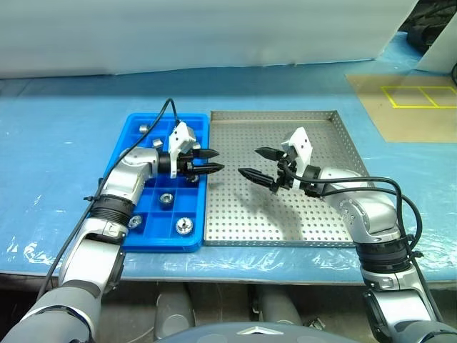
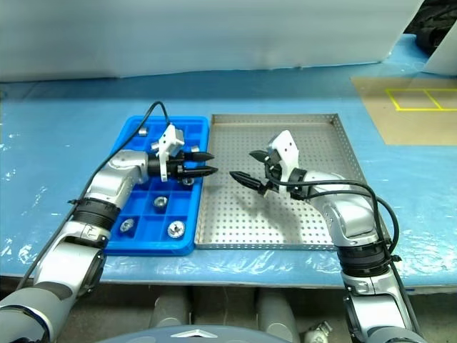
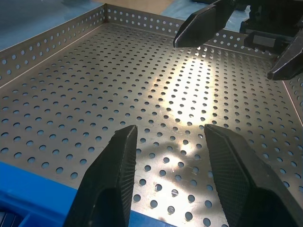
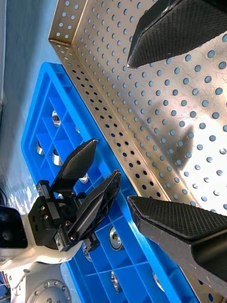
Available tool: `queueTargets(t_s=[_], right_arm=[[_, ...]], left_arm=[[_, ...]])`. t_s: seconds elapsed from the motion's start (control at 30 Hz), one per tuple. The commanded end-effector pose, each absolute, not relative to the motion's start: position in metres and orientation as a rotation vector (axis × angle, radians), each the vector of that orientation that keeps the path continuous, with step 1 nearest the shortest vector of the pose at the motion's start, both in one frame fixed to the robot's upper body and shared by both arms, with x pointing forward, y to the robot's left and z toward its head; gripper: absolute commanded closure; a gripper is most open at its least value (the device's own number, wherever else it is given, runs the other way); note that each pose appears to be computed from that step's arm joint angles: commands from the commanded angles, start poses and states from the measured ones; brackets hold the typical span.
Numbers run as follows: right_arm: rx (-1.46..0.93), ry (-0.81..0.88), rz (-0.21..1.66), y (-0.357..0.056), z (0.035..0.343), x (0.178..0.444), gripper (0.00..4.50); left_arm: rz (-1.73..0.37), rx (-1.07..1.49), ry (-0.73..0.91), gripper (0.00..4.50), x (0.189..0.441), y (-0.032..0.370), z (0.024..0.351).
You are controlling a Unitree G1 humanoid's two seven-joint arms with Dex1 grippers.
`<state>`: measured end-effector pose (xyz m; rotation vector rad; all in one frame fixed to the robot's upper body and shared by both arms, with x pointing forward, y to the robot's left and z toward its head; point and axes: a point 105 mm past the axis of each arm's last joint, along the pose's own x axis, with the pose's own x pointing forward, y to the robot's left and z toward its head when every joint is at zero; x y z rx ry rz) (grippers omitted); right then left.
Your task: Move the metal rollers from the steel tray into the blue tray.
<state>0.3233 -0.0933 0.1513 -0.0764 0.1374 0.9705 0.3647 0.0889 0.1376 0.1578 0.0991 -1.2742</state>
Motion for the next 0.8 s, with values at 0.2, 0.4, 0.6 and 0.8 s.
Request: queueTargets(t_s=[0.2, 0.4, 0.6, 0.8], right_arm=[[-0.113, 0.057, 0.956, -0.093, 0.171, 0.333, 0.06], [-0.125, 0.054, 0.974, -0.087, 0.169, 0.333, 0.06], [-0.128, 0.053, 0.977, -0.088, 0.169, 0.333, 0.06], [-0.119, 0.043, 0.979, -0.086, 0.171, 0.333, 0.06]], left_arm=[[-1.237, 0.186, 0.008, 2.13, 0.367, 0.096, 0.162], [-1.233, 0.175, -0.002, 2.13, 0.363, 0.095, 0.164], [-1.236, 0.169, 0.0, 2.13, 0.361, 0.094, 0.165], [-1.223, 0.187, -0.005, 2.13, 0.363, 0.095, 0.165]])
